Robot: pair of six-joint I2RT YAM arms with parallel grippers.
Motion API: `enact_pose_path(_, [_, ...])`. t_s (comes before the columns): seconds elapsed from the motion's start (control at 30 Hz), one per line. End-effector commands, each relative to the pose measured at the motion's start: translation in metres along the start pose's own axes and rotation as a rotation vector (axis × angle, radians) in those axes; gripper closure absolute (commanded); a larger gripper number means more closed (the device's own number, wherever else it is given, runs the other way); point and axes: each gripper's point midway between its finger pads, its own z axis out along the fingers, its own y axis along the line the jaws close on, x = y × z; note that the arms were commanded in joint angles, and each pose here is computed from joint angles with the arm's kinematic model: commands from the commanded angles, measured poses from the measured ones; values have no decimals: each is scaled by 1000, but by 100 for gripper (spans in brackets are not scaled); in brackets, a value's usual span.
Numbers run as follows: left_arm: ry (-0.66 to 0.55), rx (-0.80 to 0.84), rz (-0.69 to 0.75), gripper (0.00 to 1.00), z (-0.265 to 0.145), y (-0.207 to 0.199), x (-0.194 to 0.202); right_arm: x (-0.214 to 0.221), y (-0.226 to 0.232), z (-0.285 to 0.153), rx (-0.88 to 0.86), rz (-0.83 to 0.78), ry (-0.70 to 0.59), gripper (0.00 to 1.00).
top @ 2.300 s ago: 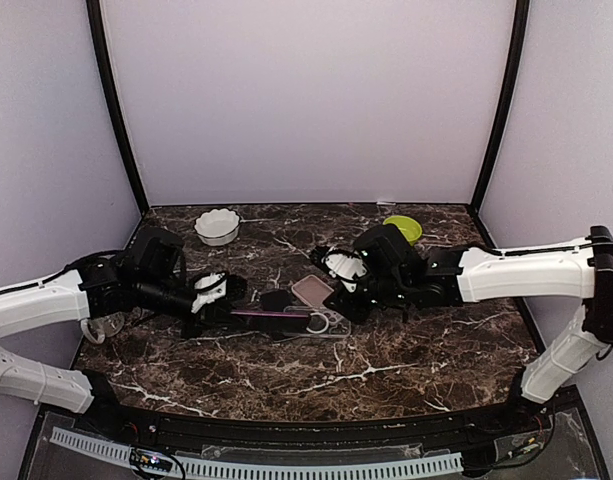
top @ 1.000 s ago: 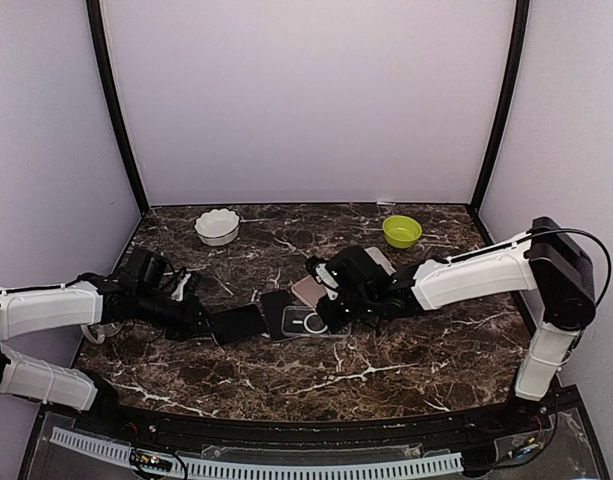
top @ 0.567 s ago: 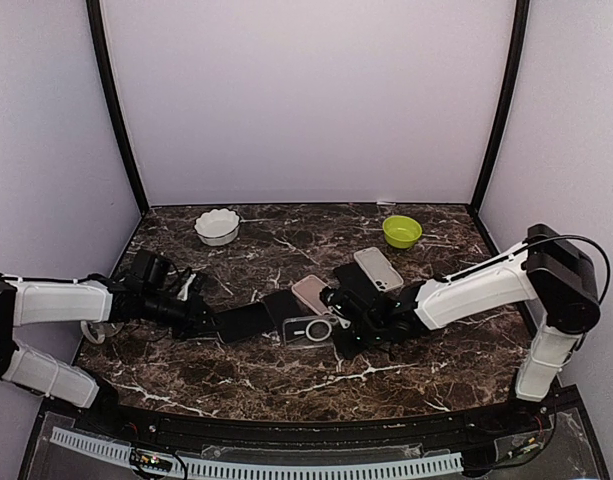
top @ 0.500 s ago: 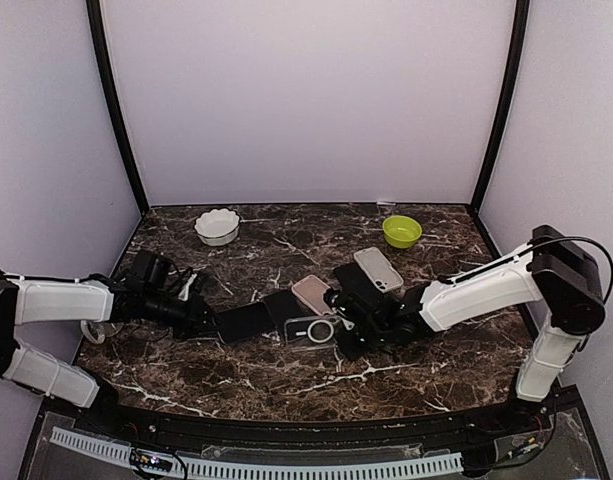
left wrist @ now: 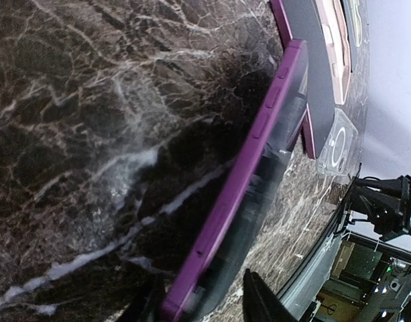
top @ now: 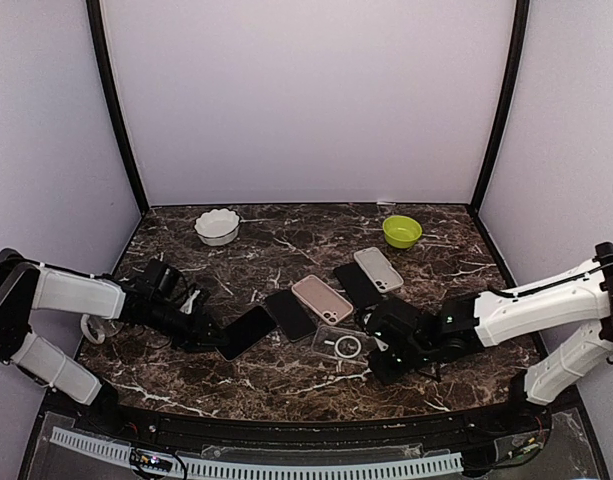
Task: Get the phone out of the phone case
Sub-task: Place the phone at the center of the board, then reset both arms
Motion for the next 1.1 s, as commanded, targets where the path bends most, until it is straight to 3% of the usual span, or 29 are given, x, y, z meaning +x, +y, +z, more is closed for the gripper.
enact_pose_path(0.0, [-1, -33, 6, 56, -2, 4, -2, -18, 11, -31, -51, 83, -56, 85])
enact_pose_path(0.27, [-30, -87, 24, 37, -11, 8, -4, -89, 12, -85, -35, 90, -318, 69])
enact_pose_path(0.4, [-62, -108, 57, 19, -22, 3, -7, -118, -3, -113, 23, 85, -470, 64])
enact_pose_path(0.6, [-176, -226, 154, 14, -56, -5, -28, -147, -52, -139, 137, 107, -605, 50])
enact_pose_path(0.87, [-533, -505, 358, 7, -142, -19, -82, -154, -136, -161, 321, 160, -755, 22])
enact_pose_path(1.07, [-804, -710, 491, 1, -194, -15, -109, -131, -205, -179, 524, 236, -845, 19])
